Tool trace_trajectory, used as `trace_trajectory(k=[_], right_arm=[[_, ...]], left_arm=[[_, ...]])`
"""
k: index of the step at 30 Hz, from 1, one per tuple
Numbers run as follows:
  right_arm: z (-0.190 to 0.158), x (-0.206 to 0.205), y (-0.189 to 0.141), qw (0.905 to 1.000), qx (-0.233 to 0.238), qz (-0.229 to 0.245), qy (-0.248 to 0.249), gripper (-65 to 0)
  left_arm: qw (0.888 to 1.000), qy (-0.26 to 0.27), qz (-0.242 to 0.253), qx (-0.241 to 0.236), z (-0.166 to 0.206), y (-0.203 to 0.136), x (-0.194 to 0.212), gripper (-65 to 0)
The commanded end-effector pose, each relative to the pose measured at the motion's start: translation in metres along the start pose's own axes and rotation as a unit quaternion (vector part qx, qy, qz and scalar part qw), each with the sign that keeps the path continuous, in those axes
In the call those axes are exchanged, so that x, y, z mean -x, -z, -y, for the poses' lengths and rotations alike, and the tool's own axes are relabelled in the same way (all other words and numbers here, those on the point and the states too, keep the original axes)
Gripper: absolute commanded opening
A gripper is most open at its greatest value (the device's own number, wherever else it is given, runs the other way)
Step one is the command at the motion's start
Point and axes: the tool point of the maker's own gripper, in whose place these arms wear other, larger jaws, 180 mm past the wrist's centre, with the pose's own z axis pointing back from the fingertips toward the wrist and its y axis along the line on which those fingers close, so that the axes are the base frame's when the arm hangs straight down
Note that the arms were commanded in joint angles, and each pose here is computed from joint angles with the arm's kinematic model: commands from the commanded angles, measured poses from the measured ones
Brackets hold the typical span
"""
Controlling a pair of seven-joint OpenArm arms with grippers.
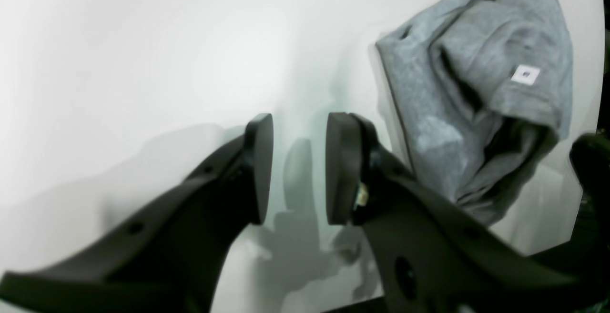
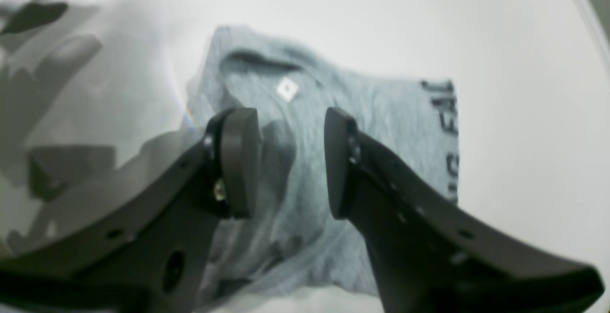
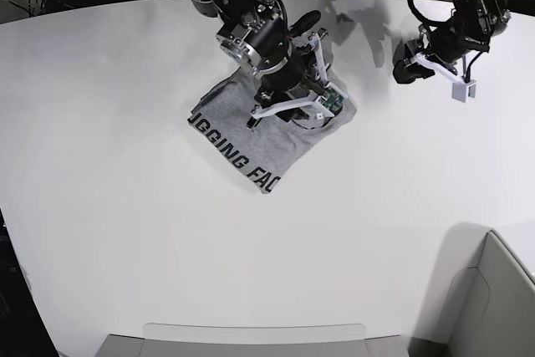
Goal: Fold the T-shirt properly
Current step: 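Grasp the bundle's sides with both grippers and rotate it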
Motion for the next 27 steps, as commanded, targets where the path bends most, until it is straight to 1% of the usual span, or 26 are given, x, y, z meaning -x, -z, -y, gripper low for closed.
trace_trajectory(k=[1,2,5,6,8,11,14,16,17,20,21,23,27], right_arm=[[0.006,-0.017,-0.005,0.9995,0.005,0.031,0.006,-42.7],[0.005,-0.020,-0.005,0.9992,-0.003,0.037,0.012,-42.7],[0.022,-0.026,-0.010,0.9979,0.003,0.053,0.037,-42.8],[0.031,-0.025,-0.009,0.9970,0.005,0.056,0.053,-43.1],[0.061,-0.027,-0.010,0.9930,0.021,0.072,0.091,-44.7],[0.102,-0.023,-0.016,0.9834,0.040,0.097,0.148,-49.4],[0.138,-0.008,-0.017,0.9719,0.032,0.104,0.209,-58.2],[0.155,0.011,-0.014,0.9658,0.023,0.095,0.240,-64.0],[0.160,0.022,-0.012,0.9630,0.016,0.087,0.255,-65.0],[0.167,0.056,-0.006,0.9597,-0.002,0.051,0.276,-65.0],[0.167,0.068,-0.003,0.9575,-0.009,0.038,0.286,-65.0],[0.168,0.089,0.002,0.9534,-0.016,0.014,0.301,-65.0],[0.168,0.109,0.009,0.9485,-0.014,0.000,0.317,-65.0]], left_arm=[[1.000,0.009,0.012,0.005,0.003,-0.004,-0.009,-45.4],[1.000,0.009,0.012,0.005,0.003,-0.004,-0.009,-45.4],[1.000,0.009,0.013,0.005,0.003,-0.004,-0.009,-45.4],[1.000,0.008,0.013,0.005,0.003,-0.004,-0.009,-45.4],[1.000,0.010,0.018,0.007,0.005,-0.003,-0.013,-46.1],[0.999,0.016,0.032,0.017,0.013,0.000,-0.027,-49.3],[0.998,0.025,0.049,0.031,0.024,0.003,-0.043,-53.3],[0.997,0.032,0.064,0.042,0.033,0.004,-0.056,-56.1],[0.996,0.036,0.073,0.047,0.038,0.004,-0.063,-58.1],[0.992,0.062,0.098,0.058,0.055,-0.004,-0.080,-64.3],[0.990,0.074,0.103,0.063,0.063,-0.006,-0.083,-65.0],[0.988,0.096,0.097,0.078,0.080,-0.003,-0.079,-65.0],[0.984,0.123,0.060,0.110,0.107,0.012,-0.059,-65.0]])
